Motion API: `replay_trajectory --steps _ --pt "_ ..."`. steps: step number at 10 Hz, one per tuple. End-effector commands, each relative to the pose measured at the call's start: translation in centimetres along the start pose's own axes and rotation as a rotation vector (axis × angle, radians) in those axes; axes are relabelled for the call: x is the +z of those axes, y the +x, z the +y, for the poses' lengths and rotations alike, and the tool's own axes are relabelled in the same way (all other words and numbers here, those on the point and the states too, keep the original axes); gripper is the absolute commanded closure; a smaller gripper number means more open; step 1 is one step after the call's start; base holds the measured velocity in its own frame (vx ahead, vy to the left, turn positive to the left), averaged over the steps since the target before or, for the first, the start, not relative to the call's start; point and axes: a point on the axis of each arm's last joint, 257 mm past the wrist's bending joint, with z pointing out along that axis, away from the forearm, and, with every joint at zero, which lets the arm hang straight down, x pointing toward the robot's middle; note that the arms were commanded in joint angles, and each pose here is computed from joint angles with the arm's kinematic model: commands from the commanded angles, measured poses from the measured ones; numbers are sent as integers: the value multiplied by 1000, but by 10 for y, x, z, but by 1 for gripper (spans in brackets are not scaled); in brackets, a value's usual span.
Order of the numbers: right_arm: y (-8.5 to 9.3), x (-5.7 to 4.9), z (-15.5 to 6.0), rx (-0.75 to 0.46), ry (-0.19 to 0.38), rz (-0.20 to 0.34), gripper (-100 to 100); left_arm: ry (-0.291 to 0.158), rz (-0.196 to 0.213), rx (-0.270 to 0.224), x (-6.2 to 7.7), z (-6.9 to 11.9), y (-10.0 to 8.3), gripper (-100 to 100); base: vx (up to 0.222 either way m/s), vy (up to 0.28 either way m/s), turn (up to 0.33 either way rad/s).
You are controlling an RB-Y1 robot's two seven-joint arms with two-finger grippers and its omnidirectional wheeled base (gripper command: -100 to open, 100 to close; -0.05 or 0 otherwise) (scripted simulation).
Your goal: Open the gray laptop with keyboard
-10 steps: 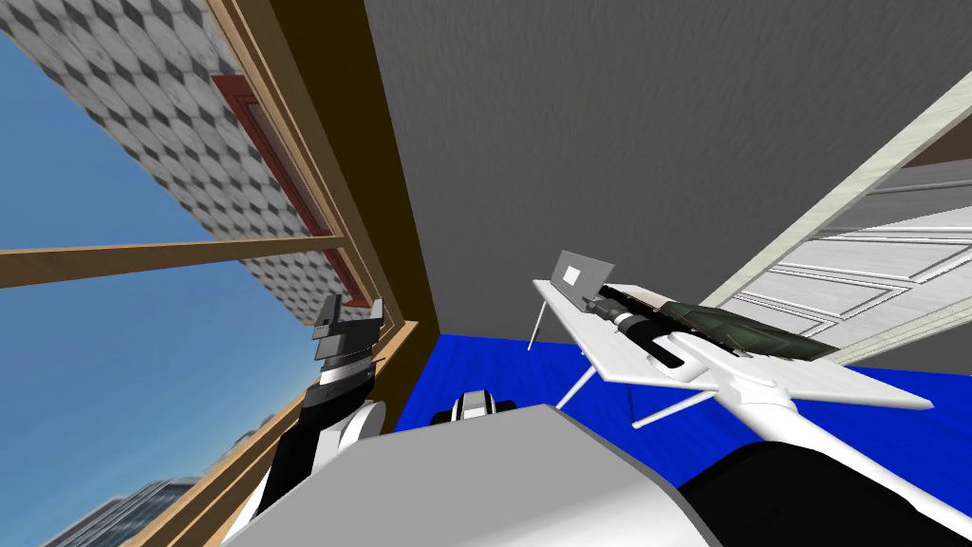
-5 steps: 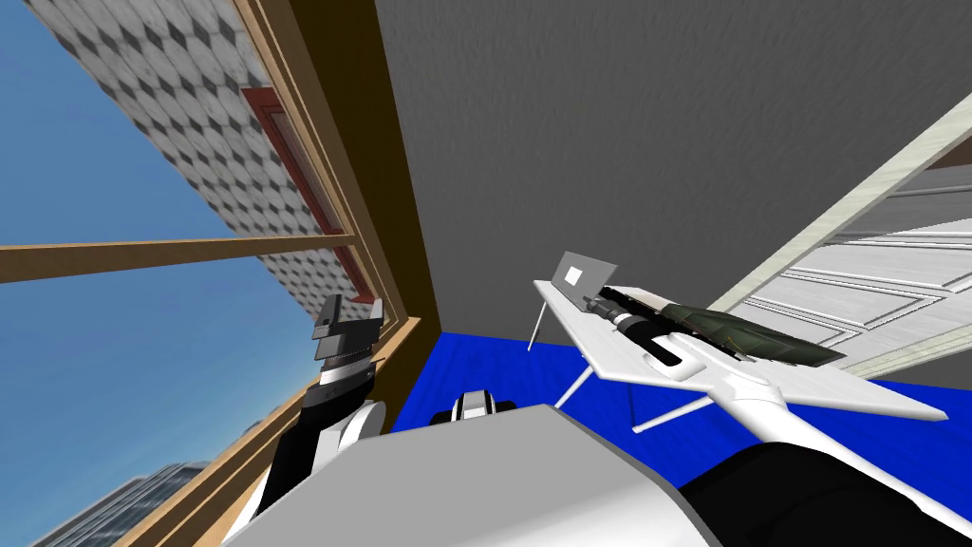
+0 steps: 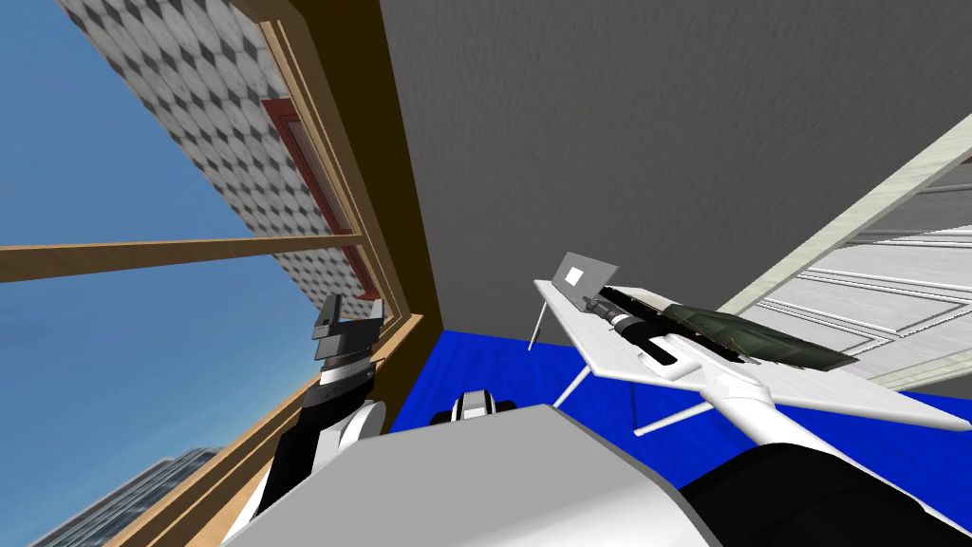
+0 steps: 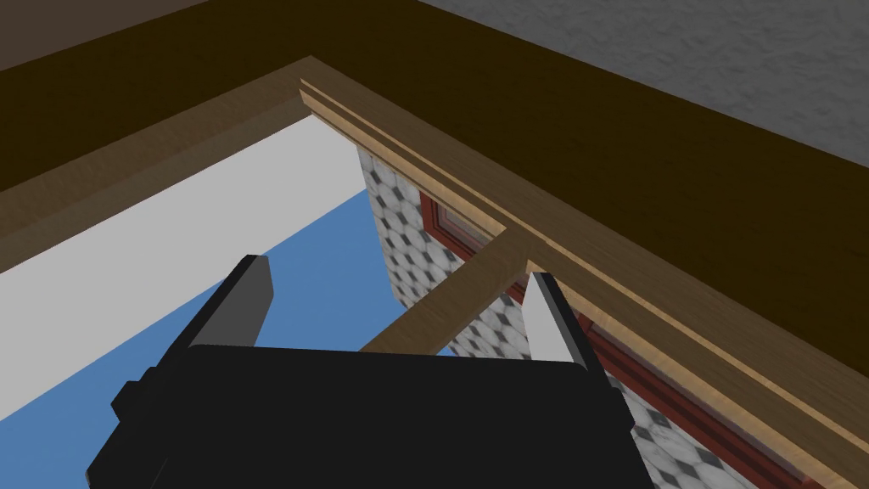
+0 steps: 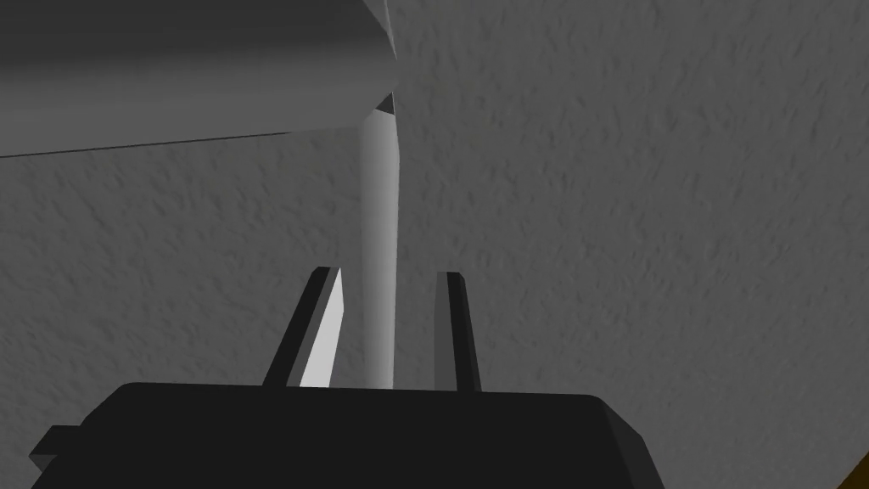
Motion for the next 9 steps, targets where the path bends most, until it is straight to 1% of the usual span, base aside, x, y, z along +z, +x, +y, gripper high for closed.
replay_trajectory --steps 1,5,6,7,9 --pt "8 -1 -11 112 28 -3 100 0 0 0 0 0 0 0 -37 -44 44" --pt "19 0 -18 277 50 -15 100 0 0 0 0 0 0 0 -33 -35 40" --pt "13 3 -11 246 28 -18 100 0 0 0 0 0 0 0 -18 -3 25" --pt "19 5 -13 335 36 -29 100 0 0 0 0 0 0 0 -29 -17 54" --pt "26 6 -15 418 47 -38 100 0 0 0 0 0 0 0 -48 -44 50"
